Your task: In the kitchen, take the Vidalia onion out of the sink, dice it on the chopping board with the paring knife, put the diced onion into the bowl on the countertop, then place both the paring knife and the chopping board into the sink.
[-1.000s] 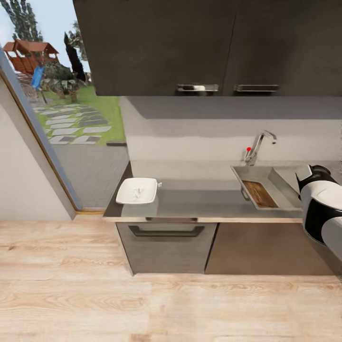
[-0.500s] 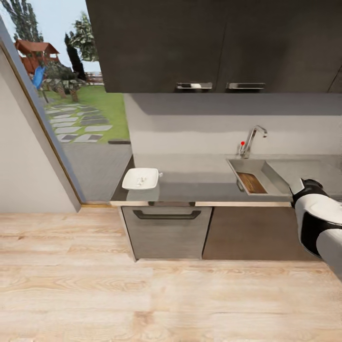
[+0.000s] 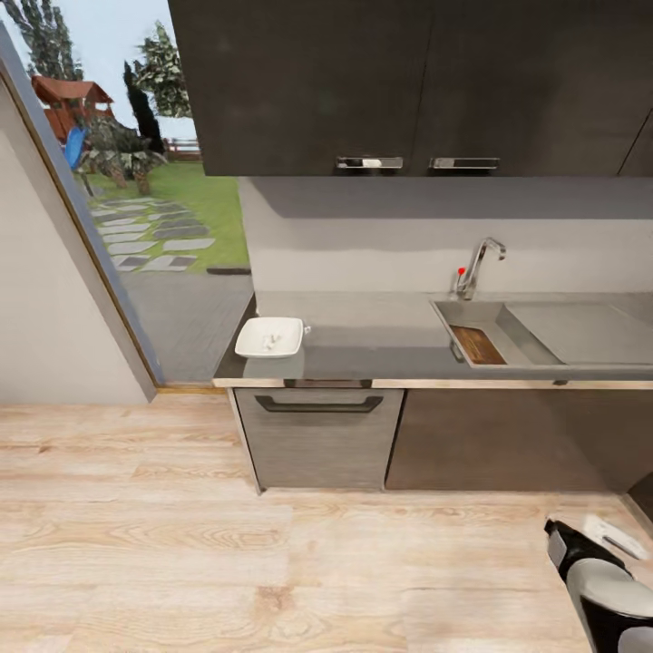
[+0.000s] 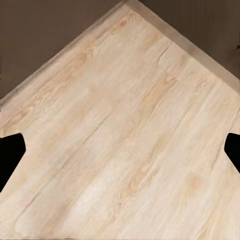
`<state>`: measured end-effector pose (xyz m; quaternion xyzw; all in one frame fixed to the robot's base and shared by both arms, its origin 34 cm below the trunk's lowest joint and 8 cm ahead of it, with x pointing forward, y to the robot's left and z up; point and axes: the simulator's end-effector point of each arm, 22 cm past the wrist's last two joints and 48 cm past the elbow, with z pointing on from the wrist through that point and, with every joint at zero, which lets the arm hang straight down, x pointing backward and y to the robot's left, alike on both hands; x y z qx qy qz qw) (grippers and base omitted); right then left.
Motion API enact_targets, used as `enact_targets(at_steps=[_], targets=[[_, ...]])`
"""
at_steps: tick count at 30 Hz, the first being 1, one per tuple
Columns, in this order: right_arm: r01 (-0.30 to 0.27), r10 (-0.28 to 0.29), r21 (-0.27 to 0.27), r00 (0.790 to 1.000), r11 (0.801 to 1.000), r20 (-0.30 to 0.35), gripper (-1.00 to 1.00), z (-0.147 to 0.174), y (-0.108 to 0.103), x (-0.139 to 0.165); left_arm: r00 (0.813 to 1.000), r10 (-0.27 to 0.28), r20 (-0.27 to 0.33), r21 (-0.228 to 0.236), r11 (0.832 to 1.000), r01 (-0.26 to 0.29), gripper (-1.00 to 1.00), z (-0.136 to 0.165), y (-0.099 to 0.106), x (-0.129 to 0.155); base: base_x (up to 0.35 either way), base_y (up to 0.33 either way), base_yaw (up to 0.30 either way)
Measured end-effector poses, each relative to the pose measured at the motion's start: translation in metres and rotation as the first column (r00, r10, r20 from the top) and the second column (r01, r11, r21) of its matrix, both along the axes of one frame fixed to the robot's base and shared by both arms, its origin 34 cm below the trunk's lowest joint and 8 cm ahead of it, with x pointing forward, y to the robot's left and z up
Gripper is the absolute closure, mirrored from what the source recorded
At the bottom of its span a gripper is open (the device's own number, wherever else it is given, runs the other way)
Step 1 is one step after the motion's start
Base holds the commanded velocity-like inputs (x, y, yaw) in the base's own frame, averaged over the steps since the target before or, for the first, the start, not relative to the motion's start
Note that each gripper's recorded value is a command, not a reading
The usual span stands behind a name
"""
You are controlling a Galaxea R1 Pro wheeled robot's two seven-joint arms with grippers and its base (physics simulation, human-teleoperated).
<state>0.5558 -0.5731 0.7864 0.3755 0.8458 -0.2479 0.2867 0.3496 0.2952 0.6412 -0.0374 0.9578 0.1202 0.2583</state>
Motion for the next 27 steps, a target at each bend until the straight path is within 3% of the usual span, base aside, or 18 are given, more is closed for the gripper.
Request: enact_targets(at_steps=[5, 9, 10, 12, 13, 15, 16, 20, 22, 25, 26, 27], targets=[[-0.141, 0.142, -0.009, 0.989, 0.99, 0.041, -1.0, -0.048, 0.041, -0.045, 1.0, 0.0, 0.0, 0.0, 1.0, 0.0, -1.0, 0.0, 0.0, 0.0, 0.0, 0.0, 0.0], [-0.317, 0.318, -0.036, 0.947, 0.948, 0.043, -1.0, -0.072, 0.098, -0.064, 1.0, 0.0, 0.0, 0.001, 1.0, 0.0, -1.0, 0.0, 0.001, 0.0, 0.0, 0.0, 0.0], [-0.39, 0.392, -0.047, 0.919, 0.92, 0.032, -1.0, -0.077, 0.117, -0.067, 1.0, 0.0, 0.0, 0.001, 1.0, 0.0, -1.0, 0.0, 0.001, 0.0, 0.0, 0.0, 0.0], [-0.546, 0.548, -0.066, 0.836, 0.835, 0.013, -1.0, -0.084, 0.159, -0.071, 1.0, 0.0, 0.001, 0.002, 1.0, 0.0, -1.0, 0.0, 0.001, 0.0, 0.0, 0.0, 0.0], [-0.581, 0.583, -0.069, 0.812, 0.811, 0.01, -1.0, -0.086, 0.169, -0.072, 1.0, 0.0, 0.001, 0.001, 1.0, 0.0, -1.0, 0.0, 0.001, 0.0, 0.0, 0.0, 0.0], [-0.687, 0.689, -0.07, 0.725, 0.724, 0.004, -1.0, -0.091, 0.206, -0.076, 1.0, 0.0, 0.001, 0.002, 1.0, 0.0, -1.0, 0.0, 0.001, 0.0, 0.0, 0.0, 0.0], [-0.716, 0.718, -0.064, 0.696, 0.695, 0.005, -1.0, -0.094, 0.221, -0.08, 1.0, -0.001, 0.002, 0.002, 1.0, 0.001, -1.0, 0.0, 0.001, 0.0, 0.0, 0.0, 0.0], [-0.772, 0.772, -0.024, 0.635, 0.635, 0.019, -1.0, -0.103, 0.254, -0.096, 1.0, -0.002, 0.003, 0.001, 1.0, 0.002, -1.0, 0.0, 0.001, 0.001, 0.0, 0.0, 0.0], [-0.809, 0.807, 0.021, 0.588, 0.588, 0.045, -1.0, -0.109, 0.273, -0.105, 1.0, -0.002, 0.006, 0.001, 1.0, 0.002, -1.0, 0.001, 0.001, 0.002, 0.0, 0.0, 0.0], [-0.864, 0.859, 0.086, 0.503, 0.497, 0.095, -1.0, -0.114, 0.3, -0.115, 1.0, -0.002, 0.009, 0.002, 1.0, 0.002, -1.0, 0.001, 0.002, 0.003, 0.0, 0.0, 0.0], [-0.874, 0.868, 0.099, 0.485, 0.476, 0.105, -1.0, -0.115, 0.305, -0.117, 1.0, -0.001, 0.01, 0.002, 1.0, 0.001, -1.0, 0.001, 0.003, 0.003, 0.0, 0.0, 0.0], [-0.878, 0.872, 0.103, 0.478, 0.468, 0.109, -1.0, -0.116, 0.307, -0.118, 1.0, -0.001, 0.01, 0.003, 1.0, 0.001, -1.0, 0.001, 0.003, 0.003, 0.0, 0.0, 0.0]])
